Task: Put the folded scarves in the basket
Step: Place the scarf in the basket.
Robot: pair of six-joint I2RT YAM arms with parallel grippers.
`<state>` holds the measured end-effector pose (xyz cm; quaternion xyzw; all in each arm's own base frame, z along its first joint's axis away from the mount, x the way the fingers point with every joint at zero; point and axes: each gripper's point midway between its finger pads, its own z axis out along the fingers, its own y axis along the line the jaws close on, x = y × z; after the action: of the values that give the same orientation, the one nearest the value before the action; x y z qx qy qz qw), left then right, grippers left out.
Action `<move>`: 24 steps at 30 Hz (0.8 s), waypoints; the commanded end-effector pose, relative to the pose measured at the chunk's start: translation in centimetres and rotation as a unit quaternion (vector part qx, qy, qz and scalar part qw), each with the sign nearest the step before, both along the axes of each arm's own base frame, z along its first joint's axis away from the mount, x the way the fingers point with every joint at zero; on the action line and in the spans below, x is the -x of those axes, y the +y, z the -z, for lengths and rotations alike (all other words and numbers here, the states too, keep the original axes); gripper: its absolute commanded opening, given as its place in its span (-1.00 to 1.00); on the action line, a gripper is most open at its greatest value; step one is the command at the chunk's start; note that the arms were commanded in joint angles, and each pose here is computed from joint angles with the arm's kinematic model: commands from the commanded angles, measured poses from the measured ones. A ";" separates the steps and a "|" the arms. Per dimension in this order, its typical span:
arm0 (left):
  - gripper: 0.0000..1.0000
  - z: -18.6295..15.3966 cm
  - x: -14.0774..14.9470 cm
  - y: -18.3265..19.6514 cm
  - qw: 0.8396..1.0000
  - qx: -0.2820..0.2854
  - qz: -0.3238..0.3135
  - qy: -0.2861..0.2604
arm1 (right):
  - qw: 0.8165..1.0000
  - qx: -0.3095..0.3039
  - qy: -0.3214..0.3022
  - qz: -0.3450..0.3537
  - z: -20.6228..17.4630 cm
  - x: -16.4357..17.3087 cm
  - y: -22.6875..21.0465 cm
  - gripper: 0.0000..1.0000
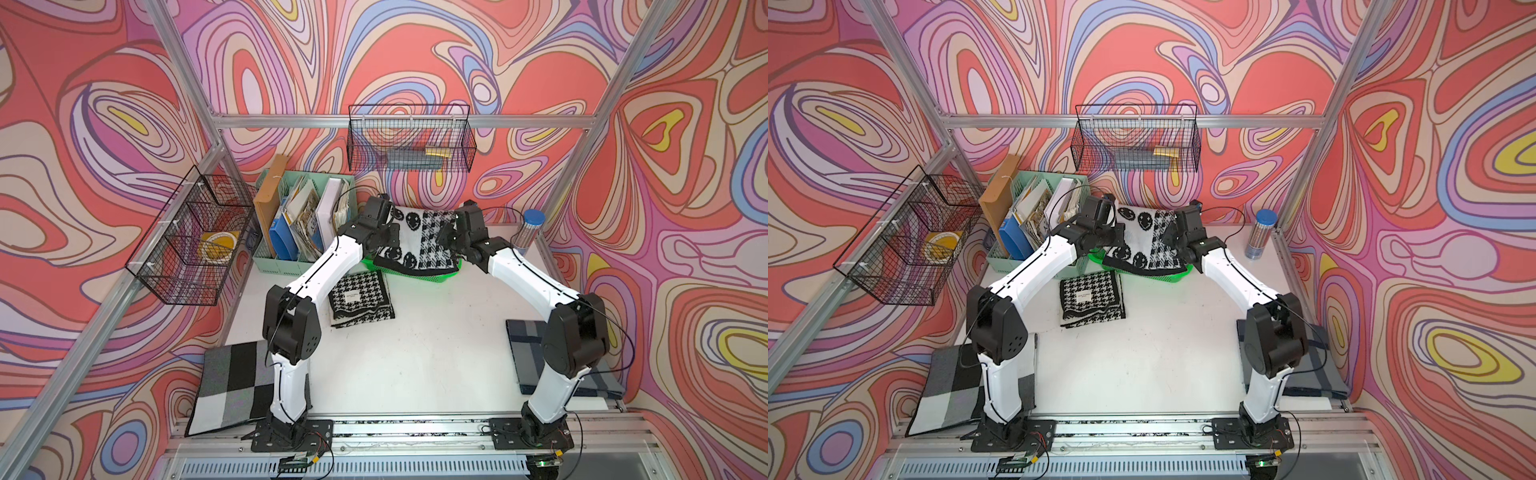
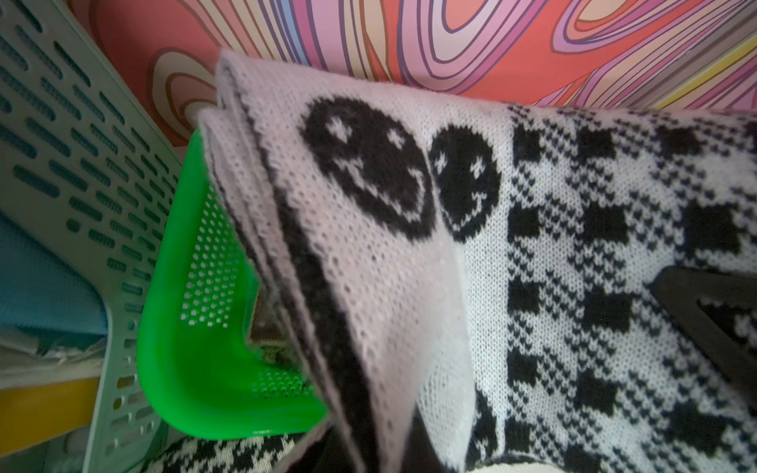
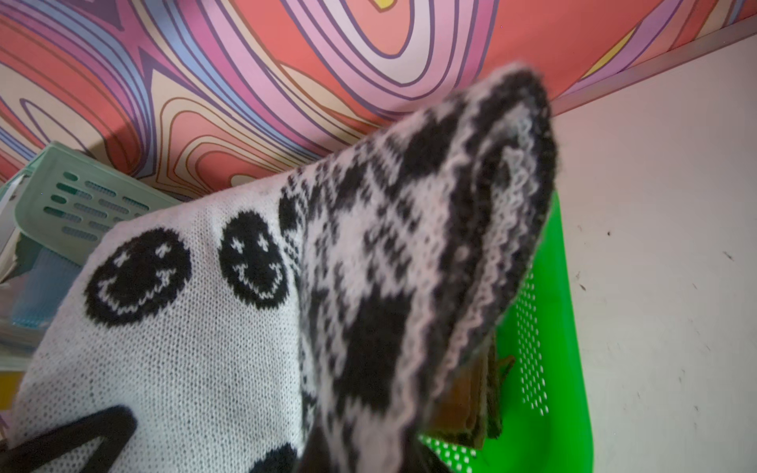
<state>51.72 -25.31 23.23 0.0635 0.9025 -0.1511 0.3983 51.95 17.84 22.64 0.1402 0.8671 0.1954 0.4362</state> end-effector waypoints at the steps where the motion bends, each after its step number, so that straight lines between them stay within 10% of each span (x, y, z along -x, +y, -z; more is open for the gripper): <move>1: -1.00 -1.4 -2.1 0.9 1.000 0.001 -0.014 -0.025 | 1.000 -0.011 -0.021 -0.006 -0.7 -2.0 0.1 -1.00; 24: -1.00 5.1 -7.7 1.0 0.998 -0.040 -0.044 -0.005 | 0.997 0.040 0.053 0.044 8.6 -5.4 -4.1 -1.00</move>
<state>58.51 -25.31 17.62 0.0470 0.9109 -0.1147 0.3936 57.01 14.76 14.82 0.1697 0.8867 0.1539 0.4015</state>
